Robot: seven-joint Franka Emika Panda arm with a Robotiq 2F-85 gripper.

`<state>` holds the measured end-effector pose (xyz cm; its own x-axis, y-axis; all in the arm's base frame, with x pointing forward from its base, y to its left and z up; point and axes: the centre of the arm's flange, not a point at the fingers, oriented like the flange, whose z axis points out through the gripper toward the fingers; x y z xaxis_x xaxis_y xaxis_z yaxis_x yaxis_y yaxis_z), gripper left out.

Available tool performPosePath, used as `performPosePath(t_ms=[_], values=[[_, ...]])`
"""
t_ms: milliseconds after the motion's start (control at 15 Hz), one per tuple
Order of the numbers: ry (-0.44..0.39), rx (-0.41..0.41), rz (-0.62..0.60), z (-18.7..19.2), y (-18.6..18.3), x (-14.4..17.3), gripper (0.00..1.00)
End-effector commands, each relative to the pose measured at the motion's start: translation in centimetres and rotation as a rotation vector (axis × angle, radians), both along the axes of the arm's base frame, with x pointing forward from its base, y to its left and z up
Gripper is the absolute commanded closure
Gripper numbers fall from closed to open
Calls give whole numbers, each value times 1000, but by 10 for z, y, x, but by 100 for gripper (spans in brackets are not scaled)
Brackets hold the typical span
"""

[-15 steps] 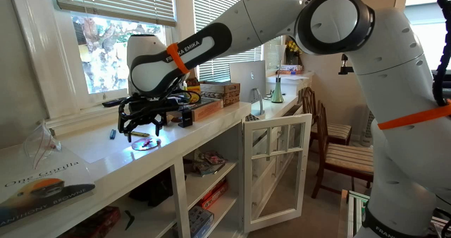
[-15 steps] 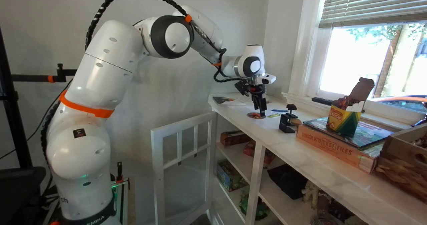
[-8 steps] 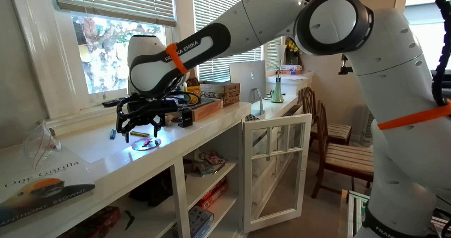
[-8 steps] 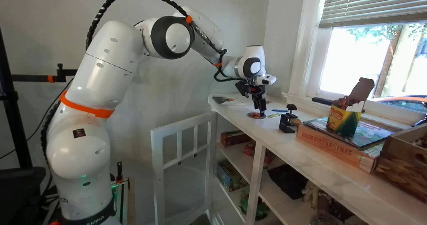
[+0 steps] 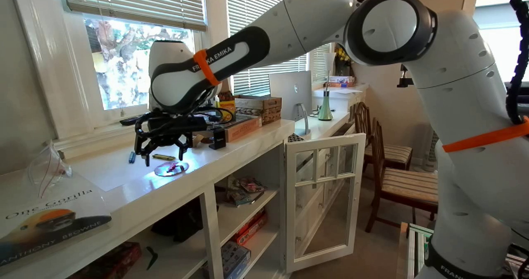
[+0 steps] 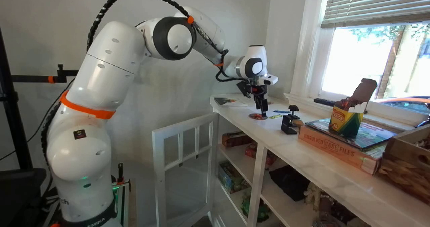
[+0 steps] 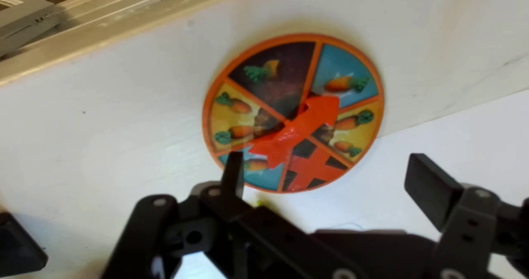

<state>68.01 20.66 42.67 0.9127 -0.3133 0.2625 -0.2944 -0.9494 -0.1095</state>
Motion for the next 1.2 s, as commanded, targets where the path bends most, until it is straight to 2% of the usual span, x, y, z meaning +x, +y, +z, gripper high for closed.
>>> performPosePath(t_ms=[0,733,1133], values=[[8,25,-2,-1,4,3,0],[59,-2,41,-5,11,0,0],[57,-14,48,-13,10,1,0]])
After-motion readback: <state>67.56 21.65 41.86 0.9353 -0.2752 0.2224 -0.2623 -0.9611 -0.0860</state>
